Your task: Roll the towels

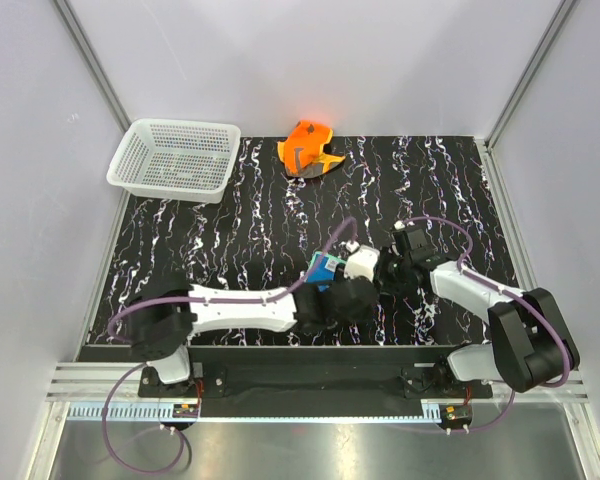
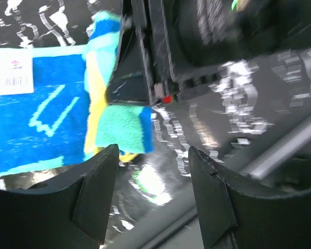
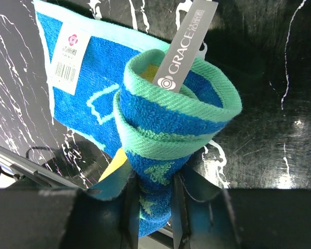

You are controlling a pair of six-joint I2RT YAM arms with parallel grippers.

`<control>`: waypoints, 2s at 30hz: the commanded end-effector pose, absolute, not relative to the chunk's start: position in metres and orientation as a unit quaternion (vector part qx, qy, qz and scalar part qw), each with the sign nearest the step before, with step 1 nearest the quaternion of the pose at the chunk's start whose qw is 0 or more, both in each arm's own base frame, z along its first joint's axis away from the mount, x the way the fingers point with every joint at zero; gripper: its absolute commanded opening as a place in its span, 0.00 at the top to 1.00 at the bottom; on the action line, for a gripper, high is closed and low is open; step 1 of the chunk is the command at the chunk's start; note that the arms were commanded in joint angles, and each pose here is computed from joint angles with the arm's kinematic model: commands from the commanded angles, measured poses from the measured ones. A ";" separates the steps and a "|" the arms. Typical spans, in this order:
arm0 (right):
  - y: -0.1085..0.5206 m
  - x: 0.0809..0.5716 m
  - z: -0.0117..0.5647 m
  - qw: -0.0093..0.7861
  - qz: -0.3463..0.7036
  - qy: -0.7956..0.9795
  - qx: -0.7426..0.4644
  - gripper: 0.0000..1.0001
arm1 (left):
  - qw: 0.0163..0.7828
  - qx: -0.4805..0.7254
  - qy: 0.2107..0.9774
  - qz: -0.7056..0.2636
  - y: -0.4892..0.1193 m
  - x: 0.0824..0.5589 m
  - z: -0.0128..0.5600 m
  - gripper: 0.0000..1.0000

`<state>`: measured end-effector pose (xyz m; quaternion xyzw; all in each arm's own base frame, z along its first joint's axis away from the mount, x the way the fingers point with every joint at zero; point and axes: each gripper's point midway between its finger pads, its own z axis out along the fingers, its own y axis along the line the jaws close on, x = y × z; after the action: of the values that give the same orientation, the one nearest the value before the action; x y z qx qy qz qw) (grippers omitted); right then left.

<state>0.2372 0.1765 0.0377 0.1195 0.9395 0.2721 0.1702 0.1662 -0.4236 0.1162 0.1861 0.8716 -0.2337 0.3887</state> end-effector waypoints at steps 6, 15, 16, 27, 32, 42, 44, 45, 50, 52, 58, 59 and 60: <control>0.180 0.243 0.045 0.177 0.269 0.941 0.107 0.74 | 0.436 0.219 0.865 -0.118 -0.417 0.175 0.084 0.39; 0.183 0.239 0.044 0.169 0.274 0.941 0.104 0.76 | 0.447 0.226 0.860 -0.097 -0.432 0.183 0.075 0.40; 0.184 0.238 0.043 0.168 0.274 0.941 0.103 0.76 | 0.446 0.228 0.860 -0.098 -0.433 0.183 0.074 0.39; 0.187 0.234 0.039 0.161 0.278 0.942 0.101 0.77 | 0.435 0.226 0.861 -0.131 -0.448 0.178 0.075 0.38; 0.188 0.235 0.040 0.160 0.279 0.941 0.102 0.76 | 0.429 0.216 0.866 -0.137 -0.447 0.175 0.072 0.36; 0.193 0.232 0.049 0.153 0.289 0.941 0.090 0.77 | 0.453 0.180 0.871 -0.059 -0.432 0.194 0.052 0.94; 0.194 0.233 0.053 0.152 0.290 0.941 0.086 0.77 | 0.451 0.177 0.873 -0.060 -0.433 0.197 0.052 1.00; 0.195 0.234 0.054 0.153 0.290 0.941 0.086 0.77 | 0.451 0.175 0.873 -0.062 -0.432 0.197 0.054 1.00; 0.191 0.235 0.057 0.153 0.280 0.944 0.088 0.54 | 0.427 0.172 0.880 -0.119 -0.430 0.187 0.053 1.00; 0.188 0.236 0.061 0.159 0.271 0.945 0.090 0.32 | 0.418 0.158 0.881 -0.154 -0.429 0.184 0.062 1.00; 0.163 0.248 0.080 0.200 0.202 0.953 0.107 0.13 | 0.391 0.116 0.885 -0.224 -0.421 0.185 0.071 1.00; 0.154 0.253 0.082 0.216 0.179 0.953 0.117 0.10 | 0.375 0.115 0.889 -0.237 -0.418 0.179 0.069 1.00; 0.150 0.256 0.092 0.233 0.177 0.948 0.126 0.09 | 0.368 0.110 0.890 -0.244 -0.416 0.180 0.068 1.00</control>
<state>0.2421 0.1683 0.0641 0.1111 0.9537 0.2183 0.1743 0.1830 -0.4005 0.0445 0.1445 0.8977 -0.1619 0.3834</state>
